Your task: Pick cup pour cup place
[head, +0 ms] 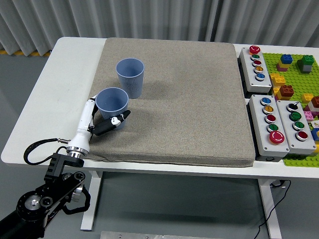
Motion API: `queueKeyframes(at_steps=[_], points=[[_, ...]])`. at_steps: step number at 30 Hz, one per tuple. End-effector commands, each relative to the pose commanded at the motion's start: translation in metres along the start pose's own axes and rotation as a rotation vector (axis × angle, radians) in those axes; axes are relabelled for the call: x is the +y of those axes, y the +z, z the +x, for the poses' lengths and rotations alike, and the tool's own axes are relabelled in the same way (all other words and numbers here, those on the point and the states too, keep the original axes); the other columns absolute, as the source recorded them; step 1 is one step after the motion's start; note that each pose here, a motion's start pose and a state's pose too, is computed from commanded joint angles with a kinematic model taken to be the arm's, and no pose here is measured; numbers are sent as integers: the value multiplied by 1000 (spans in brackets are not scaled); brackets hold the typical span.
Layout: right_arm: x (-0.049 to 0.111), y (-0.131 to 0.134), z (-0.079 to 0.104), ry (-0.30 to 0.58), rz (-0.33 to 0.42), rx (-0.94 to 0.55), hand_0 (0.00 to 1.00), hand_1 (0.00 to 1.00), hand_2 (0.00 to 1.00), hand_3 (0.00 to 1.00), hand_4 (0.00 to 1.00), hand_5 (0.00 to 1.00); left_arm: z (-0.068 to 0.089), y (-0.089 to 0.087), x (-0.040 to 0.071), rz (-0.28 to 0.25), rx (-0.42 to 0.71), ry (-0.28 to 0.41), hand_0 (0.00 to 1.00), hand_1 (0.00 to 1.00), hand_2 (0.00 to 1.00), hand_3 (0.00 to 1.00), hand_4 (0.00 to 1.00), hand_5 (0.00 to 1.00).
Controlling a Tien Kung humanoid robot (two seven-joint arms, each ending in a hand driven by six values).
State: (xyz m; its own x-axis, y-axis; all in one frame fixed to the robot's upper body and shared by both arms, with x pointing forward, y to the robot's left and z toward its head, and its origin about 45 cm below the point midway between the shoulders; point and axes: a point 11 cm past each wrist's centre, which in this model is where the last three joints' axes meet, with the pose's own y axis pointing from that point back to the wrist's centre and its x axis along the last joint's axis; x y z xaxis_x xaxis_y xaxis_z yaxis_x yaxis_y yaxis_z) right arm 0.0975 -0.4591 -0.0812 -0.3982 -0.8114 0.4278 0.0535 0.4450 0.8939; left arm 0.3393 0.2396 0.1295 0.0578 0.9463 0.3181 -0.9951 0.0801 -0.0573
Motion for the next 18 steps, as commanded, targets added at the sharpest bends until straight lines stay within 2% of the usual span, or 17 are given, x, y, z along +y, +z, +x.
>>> queueKeyframes(at_steps=[4, 5, 16, 18], points=[[0, 0, 0, 0, 0, -1, 643, 600, 509, 582, 2, 2, -2, -2, 1, 5, -2, -9, 677, 663, 756, 740, 917, 431], [0, 0, 0, -1, 0, -2, 643, 601, 509, 581, 2, 2, -2, -3, 1, 7, -2, -9, 695, 703, 799, 797, 917, 430], [1, -2, -1, -3, 3, -2, 644, 600, 509, 581, 2, 2, -1, -2, 1, 2, -13, -14, 704, 718, 826, 826, 915, 427], [1, -2, -1, -3, 3, -3, 644, 600, 509, 581, 2, 2, -1, -2, 1, 2, -14, -15, 714, 727, 842, 864, 914, 426]])
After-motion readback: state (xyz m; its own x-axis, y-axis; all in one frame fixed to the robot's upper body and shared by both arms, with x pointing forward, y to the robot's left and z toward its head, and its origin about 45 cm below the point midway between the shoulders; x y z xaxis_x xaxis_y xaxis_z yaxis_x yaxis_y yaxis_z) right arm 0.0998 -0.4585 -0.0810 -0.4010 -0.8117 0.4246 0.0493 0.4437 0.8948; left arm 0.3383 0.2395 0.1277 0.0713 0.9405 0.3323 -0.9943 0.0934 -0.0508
